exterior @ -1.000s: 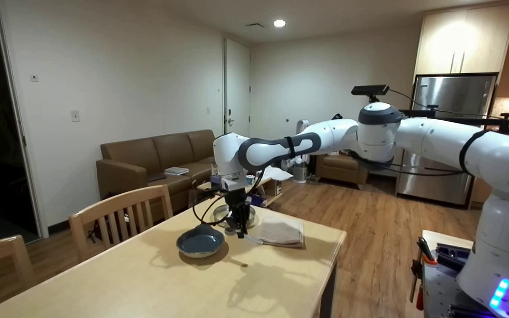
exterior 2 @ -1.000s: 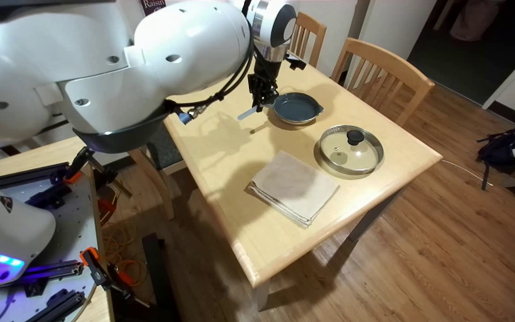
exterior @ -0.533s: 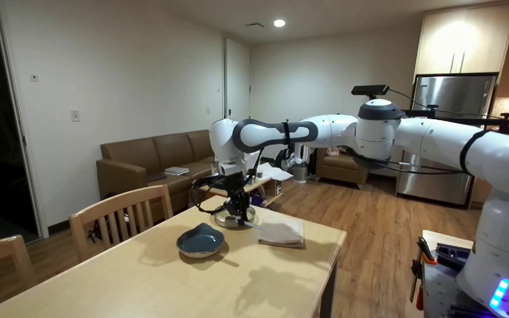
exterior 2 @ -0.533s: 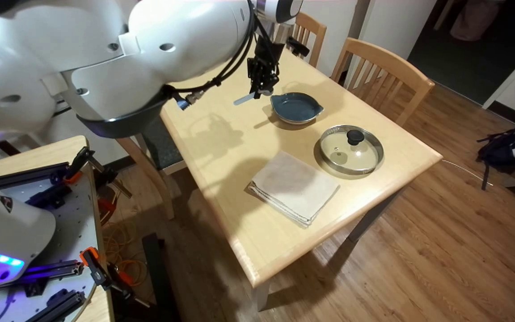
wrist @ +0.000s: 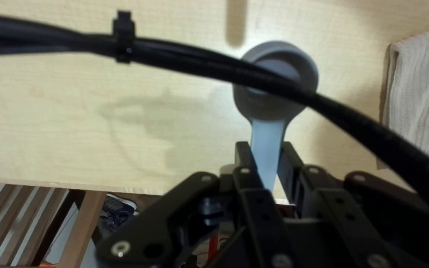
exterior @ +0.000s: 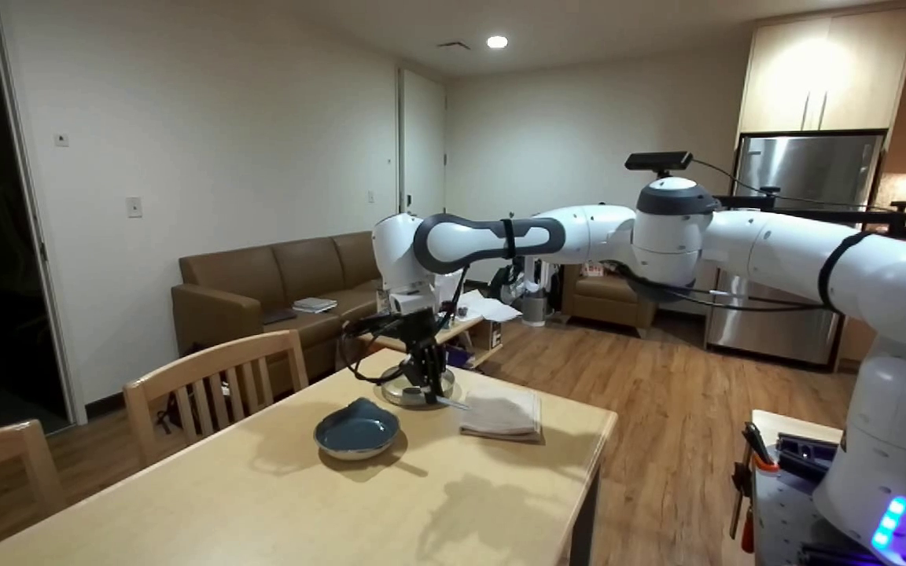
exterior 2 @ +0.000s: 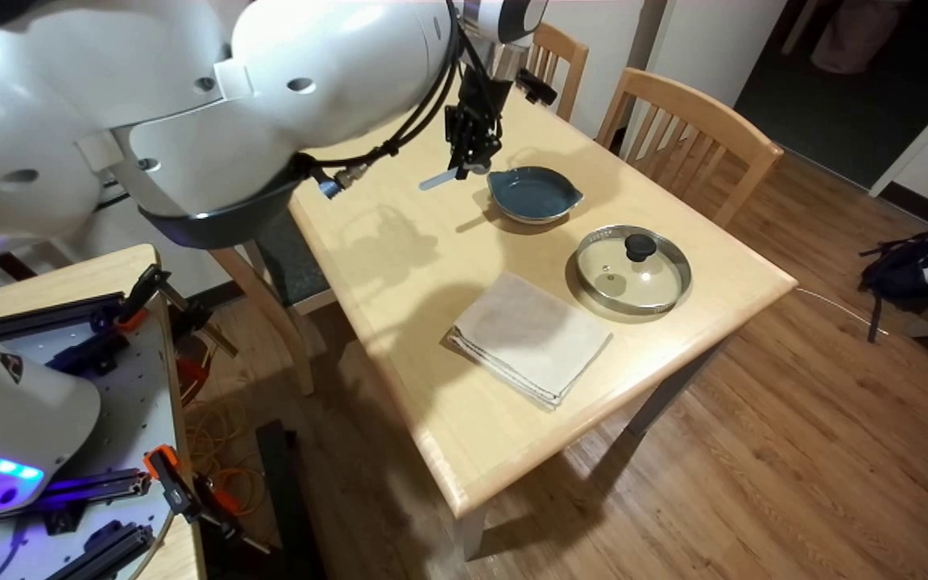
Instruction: Place the spoon on the blue dish
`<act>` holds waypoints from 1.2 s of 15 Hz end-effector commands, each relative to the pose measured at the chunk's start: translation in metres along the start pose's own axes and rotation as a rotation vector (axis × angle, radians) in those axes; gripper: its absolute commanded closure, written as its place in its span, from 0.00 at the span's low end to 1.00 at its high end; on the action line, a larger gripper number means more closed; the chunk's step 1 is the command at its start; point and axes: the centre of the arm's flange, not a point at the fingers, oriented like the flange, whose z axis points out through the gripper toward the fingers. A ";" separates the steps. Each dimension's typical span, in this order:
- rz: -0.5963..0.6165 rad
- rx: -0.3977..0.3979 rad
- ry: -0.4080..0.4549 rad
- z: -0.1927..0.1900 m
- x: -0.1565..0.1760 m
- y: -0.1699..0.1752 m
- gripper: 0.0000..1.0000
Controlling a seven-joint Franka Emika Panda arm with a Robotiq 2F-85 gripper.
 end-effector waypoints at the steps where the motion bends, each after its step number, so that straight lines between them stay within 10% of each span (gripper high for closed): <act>1: 0.014 0.000 -0.016 -0.018 -0.022 -0.001 0.95; 18: 0.179 -0.038 0.074 -0.067 -0.071 0.027 0.95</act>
